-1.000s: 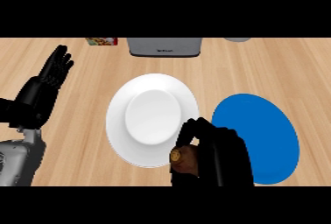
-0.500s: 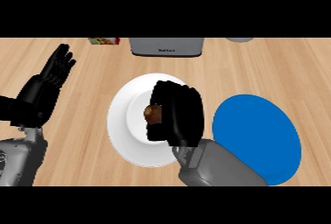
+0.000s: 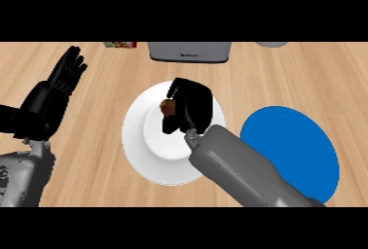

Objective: Pick the sweet potato from the plate and place it in the plate

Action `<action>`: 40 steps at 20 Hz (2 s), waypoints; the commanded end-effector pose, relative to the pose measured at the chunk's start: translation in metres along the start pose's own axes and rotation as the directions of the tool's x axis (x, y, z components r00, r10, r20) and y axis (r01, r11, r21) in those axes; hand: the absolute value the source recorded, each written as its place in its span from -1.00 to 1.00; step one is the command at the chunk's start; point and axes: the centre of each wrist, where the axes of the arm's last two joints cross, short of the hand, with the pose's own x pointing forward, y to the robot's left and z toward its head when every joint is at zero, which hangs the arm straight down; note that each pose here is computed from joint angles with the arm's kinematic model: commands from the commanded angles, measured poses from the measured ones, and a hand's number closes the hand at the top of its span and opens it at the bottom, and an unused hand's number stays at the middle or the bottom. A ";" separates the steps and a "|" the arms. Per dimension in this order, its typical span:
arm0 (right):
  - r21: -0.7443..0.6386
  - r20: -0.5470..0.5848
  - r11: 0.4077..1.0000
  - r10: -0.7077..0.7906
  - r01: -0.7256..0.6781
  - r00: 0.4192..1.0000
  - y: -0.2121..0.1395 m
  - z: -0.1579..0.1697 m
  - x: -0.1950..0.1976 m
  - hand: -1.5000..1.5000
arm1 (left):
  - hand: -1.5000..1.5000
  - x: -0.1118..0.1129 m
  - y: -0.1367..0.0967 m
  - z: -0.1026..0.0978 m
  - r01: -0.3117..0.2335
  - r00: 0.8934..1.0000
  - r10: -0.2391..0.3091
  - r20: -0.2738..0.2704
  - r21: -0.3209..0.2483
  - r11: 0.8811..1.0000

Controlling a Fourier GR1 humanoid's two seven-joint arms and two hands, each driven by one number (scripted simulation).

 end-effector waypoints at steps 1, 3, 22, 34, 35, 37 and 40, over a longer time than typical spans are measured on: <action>-0.037 -0.097 0.995 -0.095 0.092 0.991 0.017 -0.010 -0.008 -1.00 | 0.00 0.001 0.008 -0.006 -0.003 1.000 0.003 0.001 -0.011 1.000; -0.011 -0.115 0.993 -0.121 0.121 0.986 0.016 -0.021 -0.010 -1.00 | 0.00 -0.017 0.001 0.002 -0.017 1.000 0.017 0.001 -0.028 0.999; -0.229 0.065 0.743 -0.633 0.629 0.772 0.004 -0.011 -0.016 -1.00 | 0.00 -0.010 0.003 0.003 0.013 1.000 -0.013 -0.002 0.031 0.999; -0.232 0.134 0.713 -0.650 0.661 0.748 -0.071 0.032 -0.134 -1.00 | 0.00 0.002 0.028 0.010 0.016 0.999 -0.015 -0.033 0.056 0.998; -0.195 0.132 0.736 -0.635 0.648 0.761 -0.062 0.057 -0.134 -1.00 | 0.00 -0.019 0.018 0.013 0.020 0.999 -0.018 -0.035 0.052 0.998; -0.213 0.113 0.733 -0.639 0.647 0.761 -0.067 0.068 -0.152 -1.00 | 0.00 0.001 0.010 0.017 0.017 1.000 -0.016 -0.023 0.061 0.998; -0.232 0.136 0.731 -0.628 0.641 0.766 -0.092 0.061 -0.176 -1.00 | 0.00 -0.004 0.010 0.012 -0.005 1.000 0.006 -0.024 0.033 0.999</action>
